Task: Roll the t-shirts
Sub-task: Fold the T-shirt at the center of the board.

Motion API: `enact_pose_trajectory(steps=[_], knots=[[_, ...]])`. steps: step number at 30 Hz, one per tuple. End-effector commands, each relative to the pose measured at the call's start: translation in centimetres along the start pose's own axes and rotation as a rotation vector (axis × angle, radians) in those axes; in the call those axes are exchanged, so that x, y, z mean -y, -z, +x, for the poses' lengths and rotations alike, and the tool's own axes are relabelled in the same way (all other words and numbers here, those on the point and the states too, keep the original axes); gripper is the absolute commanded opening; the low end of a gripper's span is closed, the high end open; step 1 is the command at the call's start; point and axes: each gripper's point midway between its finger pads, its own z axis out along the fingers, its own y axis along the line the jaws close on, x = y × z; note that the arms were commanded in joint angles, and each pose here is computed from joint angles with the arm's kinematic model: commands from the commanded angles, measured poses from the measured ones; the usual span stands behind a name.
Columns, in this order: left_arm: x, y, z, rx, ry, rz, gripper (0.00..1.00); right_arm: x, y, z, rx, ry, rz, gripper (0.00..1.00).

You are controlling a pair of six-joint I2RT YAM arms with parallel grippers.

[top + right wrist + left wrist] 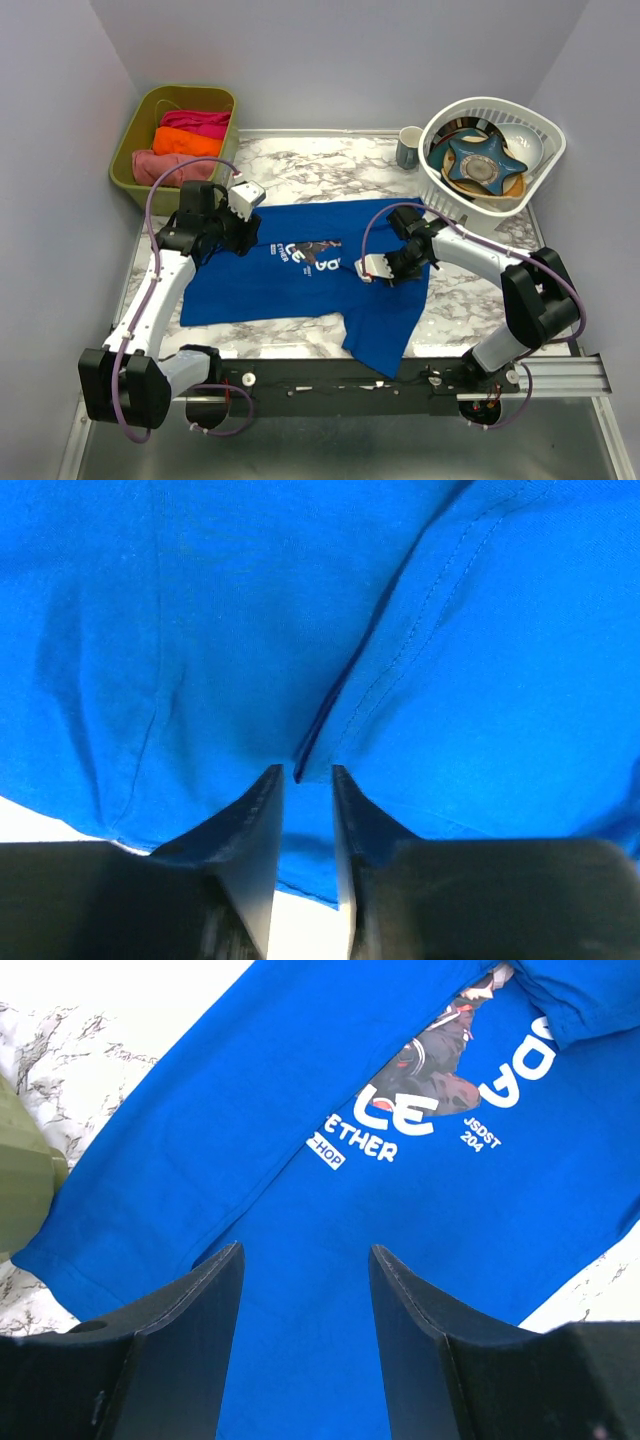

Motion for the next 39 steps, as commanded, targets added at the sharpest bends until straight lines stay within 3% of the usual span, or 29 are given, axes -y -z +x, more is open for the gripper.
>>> enact_pose_trajectory(steps=[1,5,9,15,22,37,38,39], knots=[[0.1,-0.2,-0.5,0.013,-0.005,0.009,0.61,-0.7,-0.6,0.5,-0.017,-0.025,-0.036,0.3],[-0.1,-0.2,-0.3,0.006,-0.012,-0.002,0.61,-0.1,-0.7,0.5,-0.02,-0.036,-0.019,0.23],[-0.1,-0.2,-0.2,0.005,-0.014,-0.001,0.61,0.3,-0.5,0.1,-0.006,-0.049,-0.008,0.09],[-0.2,-0.2,-0.2,0.001,-0.021,-0.006,0.61,0.3,1.8,-1.7,0.059,-0.056,0.017,0.01],[0.1,-0.2,-0.2,0.012,-0.01,0.004,0.61,-0.7,4.0,-3.3,0.125,-0.086,0.015,0.01],[0.6,-0.8,0.2,0.021,0.019,0.029,0.61,-2.4,4.1,-4.9,0.196,-0.212,-0.083,0.01],[0.7,-0.9,0.2,0.022,0.027,0.034,0.61,-2.6,3.9,-4.8,0.193,-0.214,-0.091,0.02],[1.1,-1.1,0.3,0.023,0.054,0.053,0.61,-2.6,3.7,-4.4,0.174,-0.215,-0.089,0.16]])
